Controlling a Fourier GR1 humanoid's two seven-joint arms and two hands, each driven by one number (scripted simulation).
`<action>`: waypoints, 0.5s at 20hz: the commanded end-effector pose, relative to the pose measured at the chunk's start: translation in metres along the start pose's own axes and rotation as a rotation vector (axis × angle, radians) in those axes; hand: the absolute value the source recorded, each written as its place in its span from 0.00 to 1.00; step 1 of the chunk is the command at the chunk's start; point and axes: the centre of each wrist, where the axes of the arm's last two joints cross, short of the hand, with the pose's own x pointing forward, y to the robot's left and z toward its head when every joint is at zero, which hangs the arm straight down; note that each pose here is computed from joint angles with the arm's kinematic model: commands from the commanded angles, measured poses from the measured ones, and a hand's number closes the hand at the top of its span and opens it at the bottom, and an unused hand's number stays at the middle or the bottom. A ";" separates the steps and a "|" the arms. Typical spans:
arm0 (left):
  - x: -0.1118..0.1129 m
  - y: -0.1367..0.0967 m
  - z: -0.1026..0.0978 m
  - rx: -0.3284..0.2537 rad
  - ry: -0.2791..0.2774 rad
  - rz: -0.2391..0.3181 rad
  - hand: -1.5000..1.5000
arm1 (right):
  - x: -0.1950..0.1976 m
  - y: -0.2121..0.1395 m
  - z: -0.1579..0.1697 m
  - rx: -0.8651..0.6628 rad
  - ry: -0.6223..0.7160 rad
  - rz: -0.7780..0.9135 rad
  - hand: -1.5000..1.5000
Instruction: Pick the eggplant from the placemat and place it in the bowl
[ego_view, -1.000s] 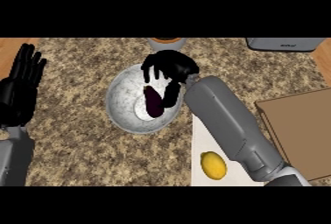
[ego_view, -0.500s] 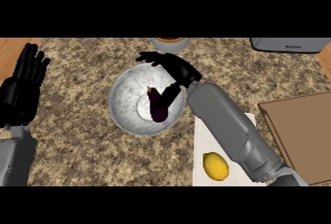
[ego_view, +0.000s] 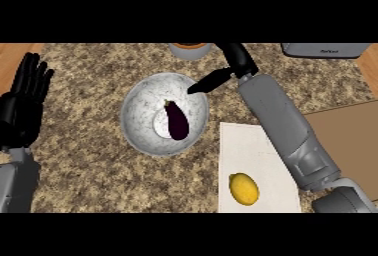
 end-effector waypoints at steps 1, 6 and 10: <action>-0.001 0.006 0.000 0.006 -0.016 -0.007 0.50 | -0.033 -0.047 0.015 -0.096 0.033 -0.062 0.00; -0.002 -0.013 0.001 -0.017 -0.017 0.002 0.50 | -0.037 -0.123 0.030 -0.123 0.014 -0.130 0.00; 0.007 -0.002 -0.006 -0.009 -0.023 -0.001 0.50 | -0.062 -0.150 0.058 -0.124 0.004 -0.147 0.00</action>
